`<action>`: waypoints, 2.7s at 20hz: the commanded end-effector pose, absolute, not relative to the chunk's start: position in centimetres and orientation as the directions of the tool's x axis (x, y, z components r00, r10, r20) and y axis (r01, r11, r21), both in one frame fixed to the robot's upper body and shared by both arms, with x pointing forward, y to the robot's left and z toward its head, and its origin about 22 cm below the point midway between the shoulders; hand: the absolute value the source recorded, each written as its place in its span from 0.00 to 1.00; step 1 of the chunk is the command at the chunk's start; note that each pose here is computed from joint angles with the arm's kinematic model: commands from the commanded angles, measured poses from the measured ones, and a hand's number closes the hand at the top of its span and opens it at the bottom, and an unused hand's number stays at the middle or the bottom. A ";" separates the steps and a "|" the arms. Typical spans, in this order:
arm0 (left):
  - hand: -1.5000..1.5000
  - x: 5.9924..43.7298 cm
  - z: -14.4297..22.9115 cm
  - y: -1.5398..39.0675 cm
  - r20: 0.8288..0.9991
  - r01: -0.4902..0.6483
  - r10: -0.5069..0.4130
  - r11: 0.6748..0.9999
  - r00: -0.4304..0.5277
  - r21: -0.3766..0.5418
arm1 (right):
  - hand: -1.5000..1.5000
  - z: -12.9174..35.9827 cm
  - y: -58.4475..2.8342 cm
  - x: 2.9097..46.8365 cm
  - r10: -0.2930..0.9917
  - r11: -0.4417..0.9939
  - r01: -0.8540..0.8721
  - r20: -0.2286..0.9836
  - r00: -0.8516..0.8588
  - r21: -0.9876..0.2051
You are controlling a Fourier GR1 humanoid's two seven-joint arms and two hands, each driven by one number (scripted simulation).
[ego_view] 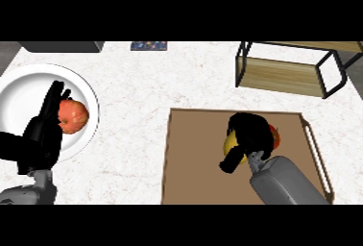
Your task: Pick the lemon from the tray and place it in the tiered shelf
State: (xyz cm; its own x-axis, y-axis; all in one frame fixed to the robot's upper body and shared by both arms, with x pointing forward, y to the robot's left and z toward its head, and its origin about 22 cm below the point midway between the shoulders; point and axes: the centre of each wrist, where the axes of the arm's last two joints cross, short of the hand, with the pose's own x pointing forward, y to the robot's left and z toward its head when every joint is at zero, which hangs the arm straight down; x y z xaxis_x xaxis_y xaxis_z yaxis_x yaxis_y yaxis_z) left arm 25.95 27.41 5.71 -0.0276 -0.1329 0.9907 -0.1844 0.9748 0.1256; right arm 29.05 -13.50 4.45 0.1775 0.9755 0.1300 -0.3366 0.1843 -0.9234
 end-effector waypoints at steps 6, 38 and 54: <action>0.50 26.6 5.7 27.8 0.992 -0.182 -0.123 0.977 -0.039 0.114 | 1.00 7.7 -16.7 29.9 0.917 0.377 -0.255 0.320 0.237 -0.890; 0.50 26.2 5.8 26.4 0.989 -0.168 -0.143 0.977 -0.035 0.135 | 1.00 24.1 -26.7 32.7 0.690 0.493 0.480 0.662 0.293 -0.726; 0.50 26.2 4.6 27.1 0.989 -0.172 -0.140 0.976 -0.050 0.130 | 1.00 19.0 -28.8 41.6 0.693 0.483 0.543 0.679 0.243 -0.687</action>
State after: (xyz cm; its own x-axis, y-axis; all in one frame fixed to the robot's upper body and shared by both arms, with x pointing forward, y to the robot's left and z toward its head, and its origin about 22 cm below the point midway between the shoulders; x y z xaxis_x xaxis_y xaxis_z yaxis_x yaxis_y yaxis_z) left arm 25.54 26.84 5.62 -0.0422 -0.1386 0.9895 -0.1703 0.9768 0.1296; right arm 40.32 -29.27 19.32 0.2514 0.6858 0.6830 0.5390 0.4869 -0.6873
